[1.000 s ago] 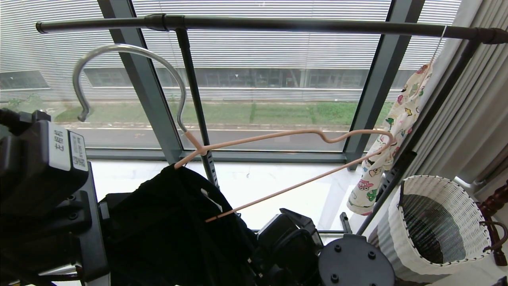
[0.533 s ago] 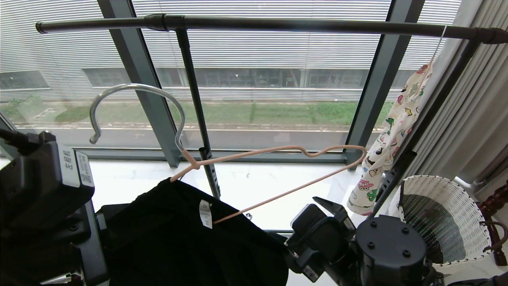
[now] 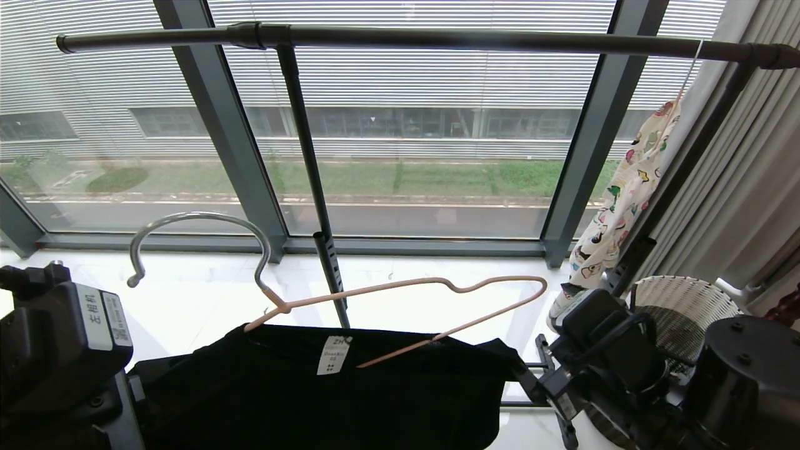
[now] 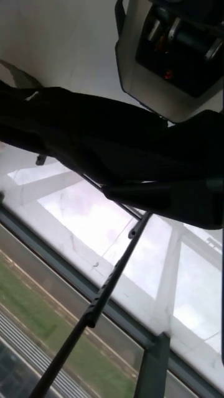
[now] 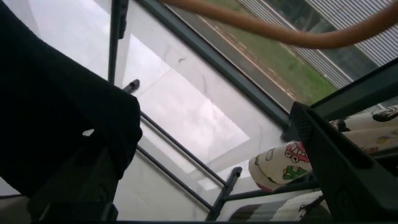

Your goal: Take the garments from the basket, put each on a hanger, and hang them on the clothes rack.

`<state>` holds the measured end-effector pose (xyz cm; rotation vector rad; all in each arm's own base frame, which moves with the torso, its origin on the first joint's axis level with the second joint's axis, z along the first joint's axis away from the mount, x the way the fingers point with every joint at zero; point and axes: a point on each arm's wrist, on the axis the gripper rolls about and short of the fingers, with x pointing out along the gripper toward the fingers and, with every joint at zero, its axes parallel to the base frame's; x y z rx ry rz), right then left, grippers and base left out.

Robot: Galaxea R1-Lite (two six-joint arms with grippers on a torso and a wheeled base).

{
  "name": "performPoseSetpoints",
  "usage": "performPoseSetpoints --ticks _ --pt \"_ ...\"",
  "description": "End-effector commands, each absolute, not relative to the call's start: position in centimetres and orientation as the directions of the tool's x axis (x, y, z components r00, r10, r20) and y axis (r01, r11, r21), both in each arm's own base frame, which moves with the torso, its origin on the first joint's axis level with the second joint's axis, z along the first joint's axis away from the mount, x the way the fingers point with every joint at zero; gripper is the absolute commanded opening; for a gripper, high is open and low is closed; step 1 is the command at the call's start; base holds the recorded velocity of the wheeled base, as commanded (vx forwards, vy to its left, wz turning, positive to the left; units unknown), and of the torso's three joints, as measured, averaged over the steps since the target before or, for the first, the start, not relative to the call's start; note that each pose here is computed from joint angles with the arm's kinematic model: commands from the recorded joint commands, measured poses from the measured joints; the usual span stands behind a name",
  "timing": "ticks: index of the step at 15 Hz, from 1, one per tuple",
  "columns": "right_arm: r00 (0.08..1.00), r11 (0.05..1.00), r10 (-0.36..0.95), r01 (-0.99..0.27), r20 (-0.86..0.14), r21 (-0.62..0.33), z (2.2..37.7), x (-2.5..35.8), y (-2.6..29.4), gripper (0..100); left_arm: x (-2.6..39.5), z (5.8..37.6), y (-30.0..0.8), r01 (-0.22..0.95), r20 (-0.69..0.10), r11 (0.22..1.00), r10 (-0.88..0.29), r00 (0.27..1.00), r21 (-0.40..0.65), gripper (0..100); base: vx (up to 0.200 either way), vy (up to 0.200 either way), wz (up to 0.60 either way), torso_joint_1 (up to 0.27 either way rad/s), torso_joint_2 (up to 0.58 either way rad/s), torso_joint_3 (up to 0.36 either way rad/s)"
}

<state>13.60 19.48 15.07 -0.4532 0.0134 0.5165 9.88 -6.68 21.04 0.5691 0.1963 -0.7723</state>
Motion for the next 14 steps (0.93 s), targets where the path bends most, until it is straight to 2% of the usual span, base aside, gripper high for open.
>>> performPoseSetpoints --ticks 1,3,6,10,11,14 --pt "0.89 0.802 0.45 -0.44 -0.077 -0.403 16.4 13.8 18.0 100 9.8 20.7 -6.6 0.702 -0.377 0.579 -0.593 0.711 0.414 0 0.0 0.0 0.0 0.0 0.0 0.0" --pt "0.899 0.811 0.434 -0.418 -0.057 -0.41 16.9 14.4 17.3 100 9.7 20.5 -6.5 0.704 -0.386 0.576 -0.589 0.71 0.417 0 0.0 0.0 0.0 0.0 0.0 0.0" --pt "0.908 0.821 0.419 -0.393 -0.032 -0.414 17.6 14.9 16.8 100 9.7 19.6 -6.5 0.715 -0.441 0.559 -0.564 0.699 0.42 0 0.0 0.0 0.0 0.0 0.0 0.0" --pt "0.908 0.832 0.419 -0.38 0.01 -0.405 18.7 15.3 17.3 100 10.8 18.6 -6.8 0.665 -0.519 0.593 -0.431 0.738 0.454 0 0.0 0.0 0.0 0.0 0.0 0.0" --pt "0.907 0.833 0.42 -0.376 0.022 -0.406 19.1 15.3 17.4 100 11.6 18.2 -7.2 0.634 -0.543 0.609 -0.364 0.757 0.476 0 0.0 0.0 0.0 0.0 0.0 0.0" --pt "0.894 0.818 0.447 -0.396 0.026 -0.417 19.3 14.8 17.9 100 12.2 18.4 -7.5 0.601 -0.525 0.635 -0.338 0.781 0.485 0 0.0 0.0 0.0 0.0 0.0 0.0"
